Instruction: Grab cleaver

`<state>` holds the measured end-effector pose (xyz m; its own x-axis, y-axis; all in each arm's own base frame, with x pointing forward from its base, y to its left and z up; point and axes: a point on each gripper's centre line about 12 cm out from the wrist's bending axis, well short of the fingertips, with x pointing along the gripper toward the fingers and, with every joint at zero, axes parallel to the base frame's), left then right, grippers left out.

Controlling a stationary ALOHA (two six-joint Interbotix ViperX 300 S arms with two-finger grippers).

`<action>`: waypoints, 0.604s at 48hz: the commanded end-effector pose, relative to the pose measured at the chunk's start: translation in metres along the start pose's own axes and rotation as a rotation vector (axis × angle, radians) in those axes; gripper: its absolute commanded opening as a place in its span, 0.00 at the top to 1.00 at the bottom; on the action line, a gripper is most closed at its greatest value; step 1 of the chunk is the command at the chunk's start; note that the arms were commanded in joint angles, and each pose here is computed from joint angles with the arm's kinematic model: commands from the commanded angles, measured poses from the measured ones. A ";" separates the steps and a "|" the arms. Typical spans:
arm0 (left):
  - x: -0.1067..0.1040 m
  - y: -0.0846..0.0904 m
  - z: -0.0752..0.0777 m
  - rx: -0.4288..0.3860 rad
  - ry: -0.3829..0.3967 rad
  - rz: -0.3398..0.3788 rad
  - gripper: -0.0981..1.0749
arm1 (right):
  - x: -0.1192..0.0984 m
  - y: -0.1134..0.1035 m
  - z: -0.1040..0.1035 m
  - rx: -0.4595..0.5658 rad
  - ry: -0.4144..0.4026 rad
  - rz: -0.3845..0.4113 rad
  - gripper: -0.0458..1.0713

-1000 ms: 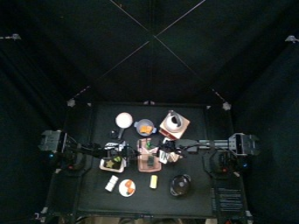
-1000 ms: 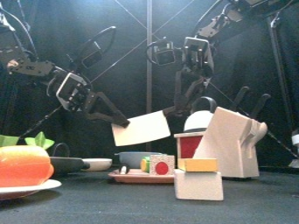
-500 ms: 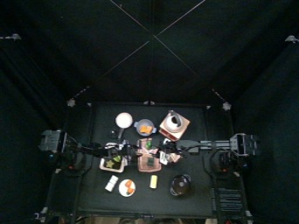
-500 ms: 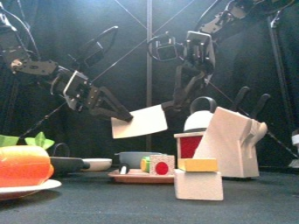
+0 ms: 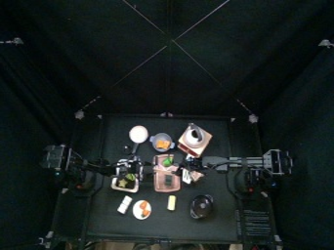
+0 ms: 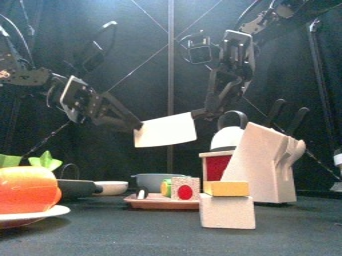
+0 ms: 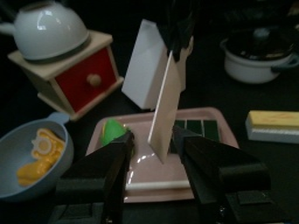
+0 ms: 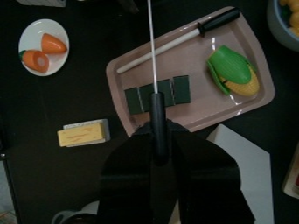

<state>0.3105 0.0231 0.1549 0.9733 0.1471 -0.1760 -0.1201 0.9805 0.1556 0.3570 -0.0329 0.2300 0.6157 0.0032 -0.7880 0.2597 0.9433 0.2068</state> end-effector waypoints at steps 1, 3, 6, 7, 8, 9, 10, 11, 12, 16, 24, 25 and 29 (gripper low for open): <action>-0.009 0.000 0.017 -0.017 -0.106 -0.023 0.24 | -0.013 0.002 0.009 -0.004 -0.051 0.011 0.64; -0.013 0.000 0.017 -0.033 -0.122 -0.042 0.24 | -0.014 0.003 0.009 -0.005 -0.053 0.010 0.64; -0.017 0.006 0.016 -0.062 -0.128 -0.055 0.24 | -0.015 0.003 0.010 -0.009 -0.057 0.009 0.64; -0.017 0.008 0.016 -0.068 -0.126 -0.059 0.24 | -0.015 0.003 0.010 -0.011 -0.056 0.009 0.64; -0.018 0.010 0.015 -0.071 -0.125 -0.066 0.24 | -0.015 0.003 0.010 -0.010 -0.057 0.008 0.64; -0.018 0.011 0.015 -0.077 -0.125 -0.072 0.24 | -0.015 0.003 0.011 -0.013 -0.059 0.008 0.64; -0.017 0.012 0.015 -0.077 -0.126 -0.081 0.24 | -0.015 0.003 0.011 -0.013 -0.061 0.008 0.64; -0.017 0.013 0.015 -0.079 -0.126 -0.090 0.24 | -0.015 0.003 0.011 -0.013 -0.062 0.008 0.64; -0.017 0.012 0.015 -0.077 -0.126 -0.103 0.24 | -0.015 0.003 0.011 -0.015 -0.064 0.007 0.64; -0.013 0.014 0.015 -0.072 -0.128 -0.135 0.24 | -0.015 0.003 0.013 -0.017 -0.077 0.010 0.64; -0.003 0.014 0.011 -0.062 -0.115 -0.145 0.24 | -0.016 0.005 0.014 -0.027 -0.090 0.014 0.64; -0.002 0.013 0.010 -0.061 -0.110 -0.146 0.24 | -0.016 0.005 0.014 -0.027 -0.090 0.014 0.64; 0.001 0.013 0.006 -0.064 -0.095 -0.146 0.24 | -0.015 0.005 0.013 -0.025 -0.088 0.013 0.64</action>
<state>0.3048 0.0327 0.1570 0.9921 -0.0114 -0.1247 0.0200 0.9975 0.0677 0.3591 -0.0332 0.2333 0.6416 -0.0078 -0.7670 0.2453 0.9495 0.1954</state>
